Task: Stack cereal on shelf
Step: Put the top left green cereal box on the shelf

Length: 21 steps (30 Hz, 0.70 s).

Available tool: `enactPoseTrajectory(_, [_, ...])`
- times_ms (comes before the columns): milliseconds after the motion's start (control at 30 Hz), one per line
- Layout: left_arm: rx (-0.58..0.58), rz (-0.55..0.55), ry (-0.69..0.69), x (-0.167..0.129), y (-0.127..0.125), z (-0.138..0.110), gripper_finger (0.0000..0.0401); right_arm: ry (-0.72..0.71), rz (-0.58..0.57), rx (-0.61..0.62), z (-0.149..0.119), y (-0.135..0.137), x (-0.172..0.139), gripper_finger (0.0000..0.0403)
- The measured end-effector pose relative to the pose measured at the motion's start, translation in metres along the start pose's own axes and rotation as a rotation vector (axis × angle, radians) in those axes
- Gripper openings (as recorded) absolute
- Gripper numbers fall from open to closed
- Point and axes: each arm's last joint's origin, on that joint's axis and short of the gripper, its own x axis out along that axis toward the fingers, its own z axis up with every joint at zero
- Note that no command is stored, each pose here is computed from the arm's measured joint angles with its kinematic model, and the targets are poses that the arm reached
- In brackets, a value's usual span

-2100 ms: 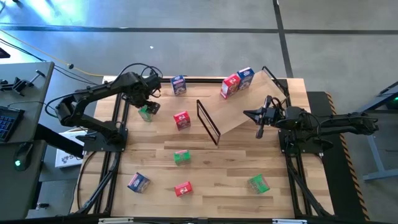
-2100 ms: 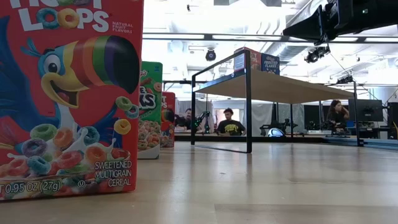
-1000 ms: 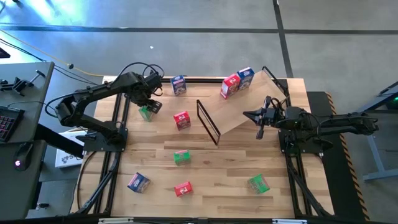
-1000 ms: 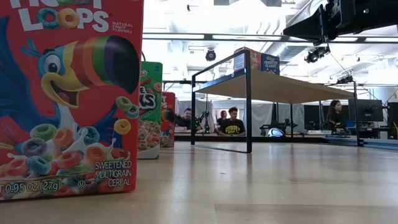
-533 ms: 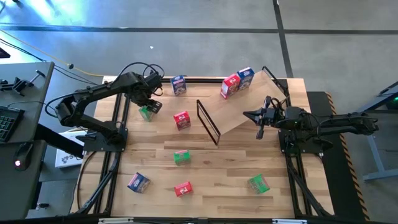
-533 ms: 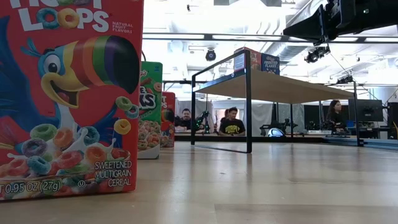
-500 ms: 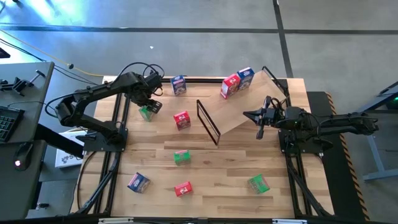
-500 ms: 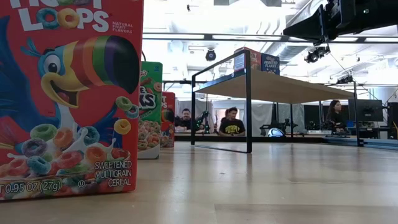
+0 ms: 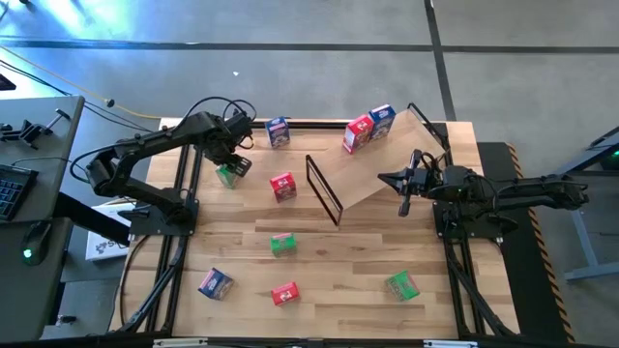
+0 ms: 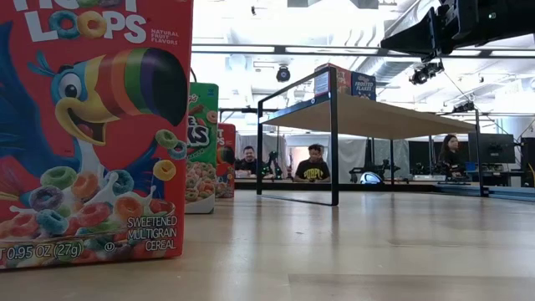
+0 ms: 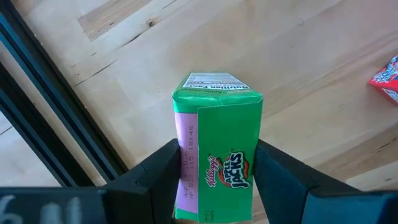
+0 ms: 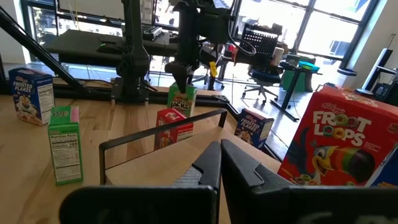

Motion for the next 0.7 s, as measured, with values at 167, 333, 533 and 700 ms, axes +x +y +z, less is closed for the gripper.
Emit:
enactPoseTrajectory(167, [0.021, -0.02, -0.024, -0.02, 0.0, 0.004, 0.017, 0.0, 0.0, 0.0, 0.0, 0.0, 0.0, 0.0])
enactPoseTrajectory(333, [0.043, -0.082, -0.1, -0.063, 0.002, 0.013, 0.017, 0.0, 0.0, 0.0, 0.0, 0.0, 0.0, 0.0])
enactPoseTrajectory(533, [0.029, -0.135, -0.205, -0.122, 0.003, 0.024, 0.017, 0.0, 0.0, 0.001, 0.0, 0.0, 0.0, 0.0])
enactPoseTrajectory(700, [0.094, -0.167, -0.275, -0.163, -0.01, 0.041, 0.017, -0.001, 0.0, 0.007, 0.0, 0.0, 0.0, 0.0])
